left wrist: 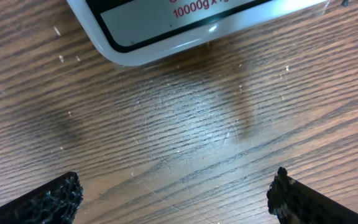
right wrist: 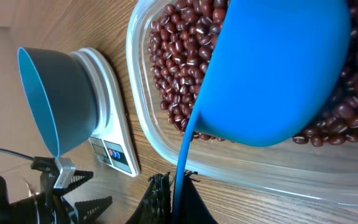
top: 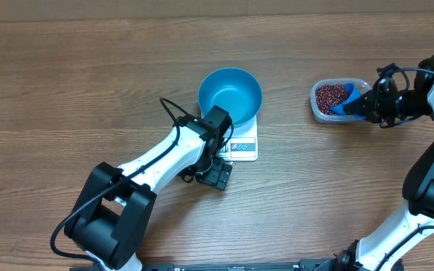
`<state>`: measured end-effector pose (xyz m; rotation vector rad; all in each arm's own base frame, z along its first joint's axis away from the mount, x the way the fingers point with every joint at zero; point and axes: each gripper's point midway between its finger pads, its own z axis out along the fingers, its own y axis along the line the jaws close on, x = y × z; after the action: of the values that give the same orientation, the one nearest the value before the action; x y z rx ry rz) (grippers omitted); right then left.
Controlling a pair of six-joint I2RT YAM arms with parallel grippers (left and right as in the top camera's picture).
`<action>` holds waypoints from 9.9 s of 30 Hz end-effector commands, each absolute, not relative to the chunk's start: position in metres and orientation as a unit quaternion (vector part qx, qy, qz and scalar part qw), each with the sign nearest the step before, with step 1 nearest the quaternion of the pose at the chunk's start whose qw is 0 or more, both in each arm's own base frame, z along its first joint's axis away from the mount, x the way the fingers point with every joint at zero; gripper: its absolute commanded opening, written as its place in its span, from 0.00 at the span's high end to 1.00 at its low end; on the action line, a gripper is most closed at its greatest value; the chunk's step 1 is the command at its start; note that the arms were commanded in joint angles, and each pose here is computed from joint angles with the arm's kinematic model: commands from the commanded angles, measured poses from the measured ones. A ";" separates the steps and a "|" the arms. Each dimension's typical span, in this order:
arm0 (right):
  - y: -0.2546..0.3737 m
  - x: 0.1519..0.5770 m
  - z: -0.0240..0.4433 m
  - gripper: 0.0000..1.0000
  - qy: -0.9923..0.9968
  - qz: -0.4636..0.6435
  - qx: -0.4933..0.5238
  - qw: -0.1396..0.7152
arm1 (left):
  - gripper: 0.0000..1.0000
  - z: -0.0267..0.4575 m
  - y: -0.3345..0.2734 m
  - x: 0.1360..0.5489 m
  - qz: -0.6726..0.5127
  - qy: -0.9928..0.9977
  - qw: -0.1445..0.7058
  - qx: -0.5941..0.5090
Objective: Scoop item into bowl and weigh 150g on scale
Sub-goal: 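Drag the scoop through the beans and tilt it up with the right gripper, then lift the filled scoop and carry it left over the teal bowl, then tip the scoop with the right gripper to pour beans into the bowl, then carry the empty scoop back right to the bean tub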
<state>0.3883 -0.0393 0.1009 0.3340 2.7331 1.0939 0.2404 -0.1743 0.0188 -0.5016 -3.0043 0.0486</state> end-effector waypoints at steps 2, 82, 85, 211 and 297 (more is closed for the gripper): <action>-0.041 0.393 0.110 0.96 0.906 0.397 0.086 0.122 | 0.00 0.019 -0.176 0.243 0.018 -0.984 0.047 -0.172; -0.083 0.390 0.230 0.96 0.684 0.645 0.151 0.306 | 0.00 0.019 -0.175 0.242 0.016 -0.984 0.049 -0.172; -0.081 0.391 0.230 0.96 0.684 0.646 0.150 0.304 | 0.00 0.019 -0.175 0.241 0.015 -0.984 0.048 -0.173; 0.222 0.423 0.224 0.96 0.818 0.128 -0.468 0.310 | 0.01 0.019 -0.174 0.241 0.015 -0.984 0.050 -0.172; 0.089 0.435 0.311 0.96 0.908 0.110 -0.124 0.385 | 0.01 0.019 -0.174 0.241 0.015 -0.984 0.050 -0.172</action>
<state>0.4405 0.1184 0.2938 -0.4430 2.3064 0.2742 0.2389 -0.1732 0.0190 -0.5002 -2.9978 0.0432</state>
